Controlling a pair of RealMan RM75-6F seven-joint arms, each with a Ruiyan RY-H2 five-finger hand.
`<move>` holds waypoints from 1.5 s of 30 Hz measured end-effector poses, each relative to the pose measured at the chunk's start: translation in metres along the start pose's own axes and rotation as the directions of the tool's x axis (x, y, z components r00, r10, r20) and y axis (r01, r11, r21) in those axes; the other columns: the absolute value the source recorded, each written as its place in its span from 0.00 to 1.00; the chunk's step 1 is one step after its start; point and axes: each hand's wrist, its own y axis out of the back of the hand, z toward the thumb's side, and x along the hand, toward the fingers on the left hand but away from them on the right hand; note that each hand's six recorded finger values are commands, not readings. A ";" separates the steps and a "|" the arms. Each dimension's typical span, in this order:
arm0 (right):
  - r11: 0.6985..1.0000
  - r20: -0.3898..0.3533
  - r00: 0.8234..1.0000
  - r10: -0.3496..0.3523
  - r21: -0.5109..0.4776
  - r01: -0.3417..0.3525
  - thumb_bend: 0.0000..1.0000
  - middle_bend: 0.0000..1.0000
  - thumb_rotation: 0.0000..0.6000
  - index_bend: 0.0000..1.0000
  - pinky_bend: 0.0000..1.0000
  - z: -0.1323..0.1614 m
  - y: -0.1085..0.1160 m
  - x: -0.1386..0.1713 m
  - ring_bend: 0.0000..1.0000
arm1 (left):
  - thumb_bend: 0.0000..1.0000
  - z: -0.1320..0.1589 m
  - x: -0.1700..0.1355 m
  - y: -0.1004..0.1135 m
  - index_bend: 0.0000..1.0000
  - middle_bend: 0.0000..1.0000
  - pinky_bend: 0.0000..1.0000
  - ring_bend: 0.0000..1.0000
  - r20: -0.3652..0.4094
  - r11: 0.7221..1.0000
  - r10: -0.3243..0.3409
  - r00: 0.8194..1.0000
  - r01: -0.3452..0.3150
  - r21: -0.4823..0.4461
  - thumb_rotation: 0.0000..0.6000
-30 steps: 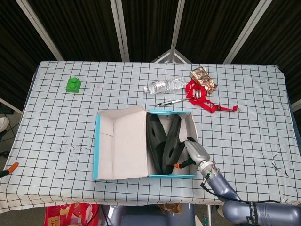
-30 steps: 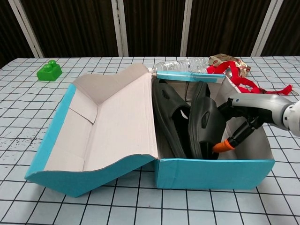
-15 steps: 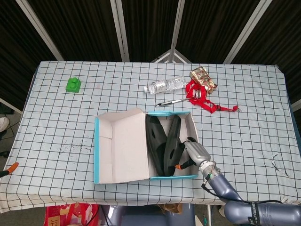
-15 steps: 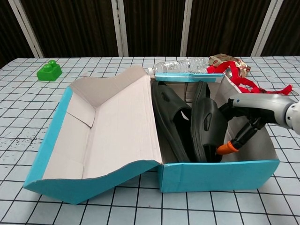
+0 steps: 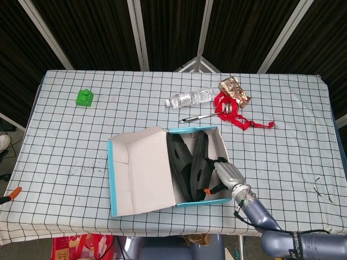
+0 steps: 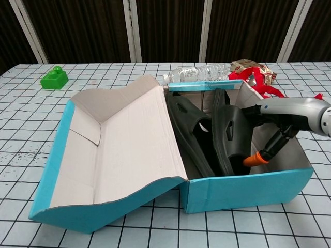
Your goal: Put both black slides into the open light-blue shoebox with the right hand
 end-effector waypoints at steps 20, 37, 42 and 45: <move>1.000 0.029 1.000 -0.013 0.014 0.012 0.26 0.05 1.00 0.01 0.04 0.001 0.008 0.004 0.17 | 0.17 0.000 0.000 0.000 0.12 0.00 0.00 0.00 0.000 1.000 0.000 1.000 0.000 -0.001 1.00; 0.986 0.072 0.997 0.013 0.166 -0.024 0.05 0.00 1.00 0.00 0.04 -0.001 0.024 0.018 0.06 | 0.17 0.001 0.000 0.000 0.12 0.00 0.00 0.00 0.004 1.000 -0.002 1.000 0.002 -0.002 1.00; 0.979 0.085 0.996 0.022 0.200 -0.038 0.05 0.00 1.00 0.00 0.04 0.001 0.029 0.022 0.06 | 0.17 0.000 -0.001 0.001 0.12 0.00 0.00 0.00 0.001 1.000 0.002 1.000 -0.002 -0.005 1.00; 0.982 0.080 0.997 0.017 0.187 -0.032 0.05 0.00 1.00 0.00 0.04 0.006 0.036 0.026 0.06 | 0.17 0.000 0.000 0.000 0.12 0.00 0.00 0.00 0.001 1.000 0.000 1.000 0.000 -0.006 1.00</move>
